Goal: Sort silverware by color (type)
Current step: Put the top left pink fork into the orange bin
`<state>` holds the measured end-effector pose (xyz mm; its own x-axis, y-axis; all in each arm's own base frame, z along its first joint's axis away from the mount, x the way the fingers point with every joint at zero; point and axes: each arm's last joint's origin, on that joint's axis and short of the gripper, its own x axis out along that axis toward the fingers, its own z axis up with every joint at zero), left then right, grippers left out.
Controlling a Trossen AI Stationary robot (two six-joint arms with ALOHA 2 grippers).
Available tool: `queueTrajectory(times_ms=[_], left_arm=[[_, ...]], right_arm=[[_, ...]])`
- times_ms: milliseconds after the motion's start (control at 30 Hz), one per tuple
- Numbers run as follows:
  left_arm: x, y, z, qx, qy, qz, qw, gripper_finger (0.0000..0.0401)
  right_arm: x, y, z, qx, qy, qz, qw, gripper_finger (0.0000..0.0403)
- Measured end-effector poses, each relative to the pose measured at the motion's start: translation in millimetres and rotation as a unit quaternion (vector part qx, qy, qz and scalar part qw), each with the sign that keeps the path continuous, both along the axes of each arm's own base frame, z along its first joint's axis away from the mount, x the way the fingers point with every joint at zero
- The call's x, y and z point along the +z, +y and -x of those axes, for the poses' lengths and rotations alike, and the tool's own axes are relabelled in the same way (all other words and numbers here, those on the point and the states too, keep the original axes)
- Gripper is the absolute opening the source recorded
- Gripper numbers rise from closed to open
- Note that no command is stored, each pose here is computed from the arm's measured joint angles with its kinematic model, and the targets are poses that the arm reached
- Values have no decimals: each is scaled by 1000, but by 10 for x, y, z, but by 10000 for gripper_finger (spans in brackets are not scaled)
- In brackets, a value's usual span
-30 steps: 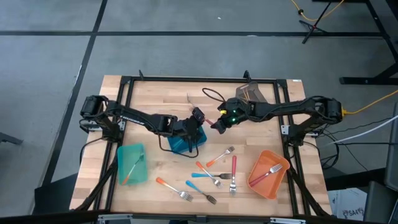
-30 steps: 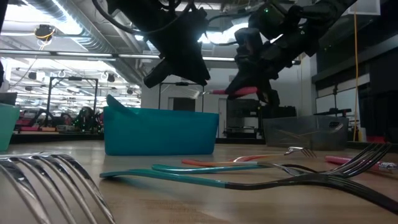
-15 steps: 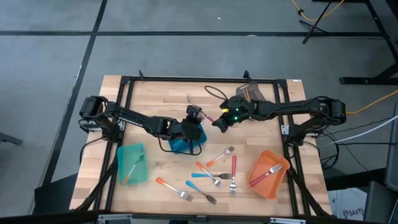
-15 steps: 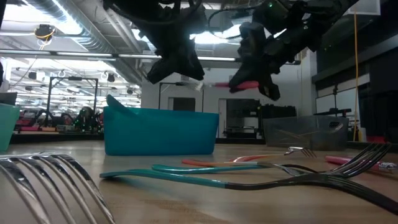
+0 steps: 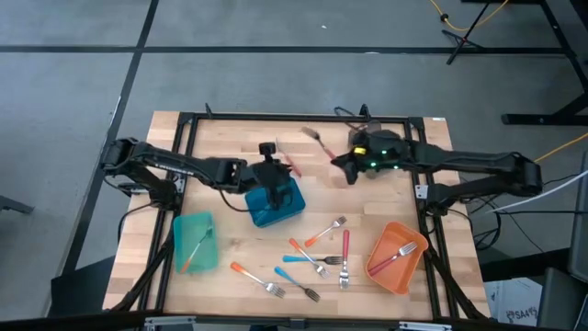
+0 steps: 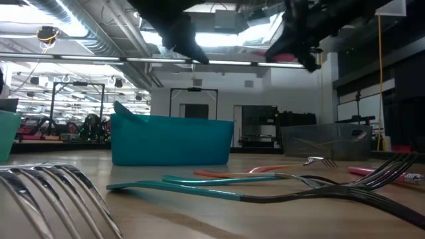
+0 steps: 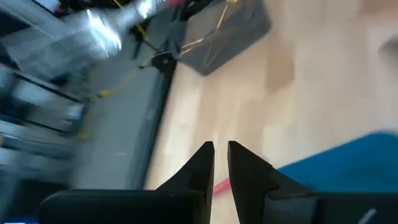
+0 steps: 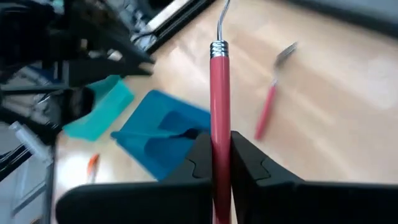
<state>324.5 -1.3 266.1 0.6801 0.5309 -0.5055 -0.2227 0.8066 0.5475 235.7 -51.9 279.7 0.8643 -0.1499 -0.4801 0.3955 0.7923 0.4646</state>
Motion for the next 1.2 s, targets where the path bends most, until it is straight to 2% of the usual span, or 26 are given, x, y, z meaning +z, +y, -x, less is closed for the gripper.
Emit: queueTrajectory(times_ms=[100, 200, 367, 433, 500, 600, 700, 833, 933, 1067, 1200], left_arm=[[29, 87, -30, -13, -43, 75, 996, 39], [26, 156, -89, -46, -101, 130, 985, 39], [-42, 228, -151, -106, -229, 168, 953, 39], [-60, 253, -138, -110, -275, 172, 940, 39], [-98, 269, -122, -104, -300, 184, 930, 39], [-111, 270, -123, -96, -314, 195, 924, 39], [-96, 275, -124, -74, -337, 225, 911, 39], [-72, 277, -126, -63, -361, 253, 896, 39], [-58, 264, -130, -80, -366, 274, 886, 45], [-51, 248, -133, -93, -369, 301, 875, 83], [-32, 210, -137, -113, -370, 299, 872, 130]], right_arm=[[116, 14, 136, -18, -11, 35, 999, 11], [189, 22, 229, -29, -22, 62, 997, 11], [74, 130, 288, -26, -49, 86, 995, 11], [-16, 197, 296, -21, -69, 95, 993, 11], [-70, 269, 289, -16, -119, 113, 986, 11], [-168, 352, 277, -10, -198, 134, 971, 11], [-300, 418, 239, 0, -258, 141, 956, 11], [-457, 470, 131, 11, -273, 145, 951, 11], [-542, 515, 19, 28, -273, 168, 947, 11], [-591, 533, -115, 51, -295, 184, 936, 11], [-653, 534, -219, 62, -280, 201, 937, 11]])
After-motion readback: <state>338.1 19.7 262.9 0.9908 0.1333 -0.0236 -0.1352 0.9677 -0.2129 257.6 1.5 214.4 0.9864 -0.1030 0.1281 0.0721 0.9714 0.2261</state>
